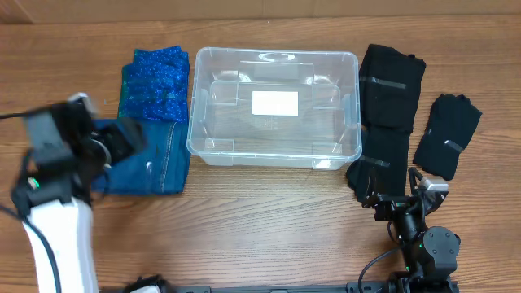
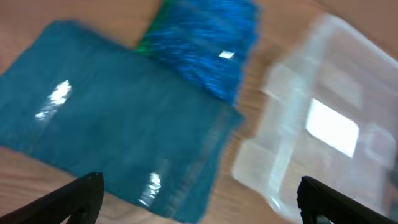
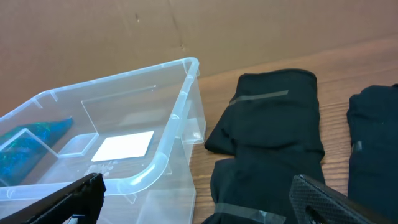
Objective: Pack container
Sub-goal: 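Move the left gripper down to the folded blue jeans and grasp them, then lift the jeans with the left gripper and carry them over the bin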
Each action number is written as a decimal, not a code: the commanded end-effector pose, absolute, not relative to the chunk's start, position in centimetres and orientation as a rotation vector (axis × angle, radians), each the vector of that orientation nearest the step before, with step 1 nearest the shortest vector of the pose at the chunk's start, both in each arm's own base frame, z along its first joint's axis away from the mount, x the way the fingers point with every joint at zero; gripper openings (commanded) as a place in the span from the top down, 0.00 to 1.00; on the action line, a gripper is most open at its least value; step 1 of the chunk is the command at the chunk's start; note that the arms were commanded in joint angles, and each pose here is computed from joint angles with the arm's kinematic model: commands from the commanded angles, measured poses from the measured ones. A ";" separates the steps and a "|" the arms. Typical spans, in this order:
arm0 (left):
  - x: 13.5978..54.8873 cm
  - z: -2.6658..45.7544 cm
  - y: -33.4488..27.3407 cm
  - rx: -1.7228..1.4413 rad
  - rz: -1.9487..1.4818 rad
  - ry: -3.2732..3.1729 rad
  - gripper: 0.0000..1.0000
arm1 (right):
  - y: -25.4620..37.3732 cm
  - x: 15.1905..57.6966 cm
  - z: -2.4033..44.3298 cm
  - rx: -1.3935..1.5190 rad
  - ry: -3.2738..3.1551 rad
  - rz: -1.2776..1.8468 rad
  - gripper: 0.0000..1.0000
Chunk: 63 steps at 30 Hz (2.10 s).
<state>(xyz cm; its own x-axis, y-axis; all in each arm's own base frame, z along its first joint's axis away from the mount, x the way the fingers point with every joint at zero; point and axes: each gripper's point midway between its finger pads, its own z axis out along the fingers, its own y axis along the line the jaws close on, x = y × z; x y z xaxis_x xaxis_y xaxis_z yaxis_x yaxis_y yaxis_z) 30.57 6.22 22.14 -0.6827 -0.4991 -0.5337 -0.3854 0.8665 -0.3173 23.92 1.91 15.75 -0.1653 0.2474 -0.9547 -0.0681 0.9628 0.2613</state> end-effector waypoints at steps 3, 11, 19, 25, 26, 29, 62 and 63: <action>30.5 16.6 14.5 -1.130 -0.435 2.421 0.00 | 1.9 23.9 16.1 0.134 1.704 0.279 0.00; 28.6 9.2 21.4 -1.402 -0.617 2.360 0.00 | 1.9 23.9 16.1 0.134 1.704 0.279 0.00; 28.6 4.2 23.8 -1.395 -0.507 2.449 0.00 | 1.9 23.9 16.1 0.134 1.704 0.279 0.00; 30.1 1.6 22.6 -1.292 -0.532 2.531 0.00 | 1.9 23.9 16.1 0.134 1.704 0.279 0.00; 30.6 0.9 21.8 -1.277 -0.556 2.553 0.00 | 1.9 23.9 16.1 0.134 1.704 0.279 0.00; 32.4 -1.2 18.8 -1.198 -0.638 2.626 0.00 | 1.9 23.9 16.1 0.134 1.704 0.279 0.00; 33.0 33.8 11.0 -0.634 -0.661 2.282 0.96 | 1.9 23.9 16.1 0.134 1.704 0.279 0.00; 32.7 36.1 9.8 -0.589 -0.670 2.243 0.96 | 1.9 23.9 16.1 0.134 1.704 0.279 0.00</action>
